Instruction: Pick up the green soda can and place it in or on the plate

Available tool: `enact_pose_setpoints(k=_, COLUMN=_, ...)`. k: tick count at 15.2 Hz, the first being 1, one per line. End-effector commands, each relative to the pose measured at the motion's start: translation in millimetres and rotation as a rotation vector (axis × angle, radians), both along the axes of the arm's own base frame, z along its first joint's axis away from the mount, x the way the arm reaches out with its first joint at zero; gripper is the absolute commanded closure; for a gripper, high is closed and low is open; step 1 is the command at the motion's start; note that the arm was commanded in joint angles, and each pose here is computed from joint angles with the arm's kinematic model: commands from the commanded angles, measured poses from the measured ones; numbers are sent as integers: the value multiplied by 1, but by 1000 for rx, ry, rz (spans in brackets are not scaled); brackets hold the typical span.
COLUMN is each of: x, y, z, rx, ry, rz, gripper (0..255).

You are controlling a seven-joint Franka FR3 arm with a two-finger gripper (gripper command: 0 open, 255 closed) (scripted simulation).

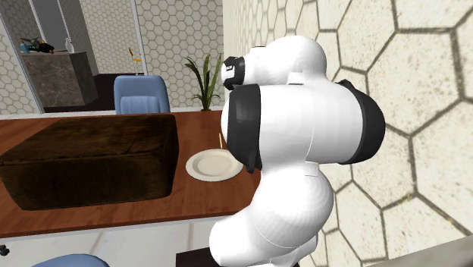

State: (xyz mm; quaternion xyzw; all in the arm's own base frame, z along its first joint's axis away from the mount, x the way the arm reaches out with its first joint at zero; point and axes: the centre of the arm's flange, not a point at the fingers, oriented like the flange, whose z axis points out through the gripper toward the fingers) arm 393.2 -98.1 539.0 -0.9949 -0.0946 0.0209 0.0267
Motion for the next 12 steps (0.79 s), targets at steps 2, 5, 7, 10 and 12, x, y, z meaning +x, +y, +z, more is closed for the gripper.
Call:
enact_pose_setpoints(k=2, x=-1, y=0, z=16, rx=0, ry=0, rz=0, gripper=255)
enact_pose_setpoints(k=5, x=-1, y=0, z=32, rx=0, ry=0, rz=0, gripper=255)
enact_pose_setpoints(k=7, x=-1, y=0, z=40, rx=0, ry=0, rz=0, gripper=255)
enact_pose_setpoints(k=10, x=15, y=36, z=48, rx=0, ry=0, rz=0, gripper=255)
enact_pose_setpoints(k=12, x=25, y=59, z=53, rx=0, ry=0, rz=0, gripper=255)
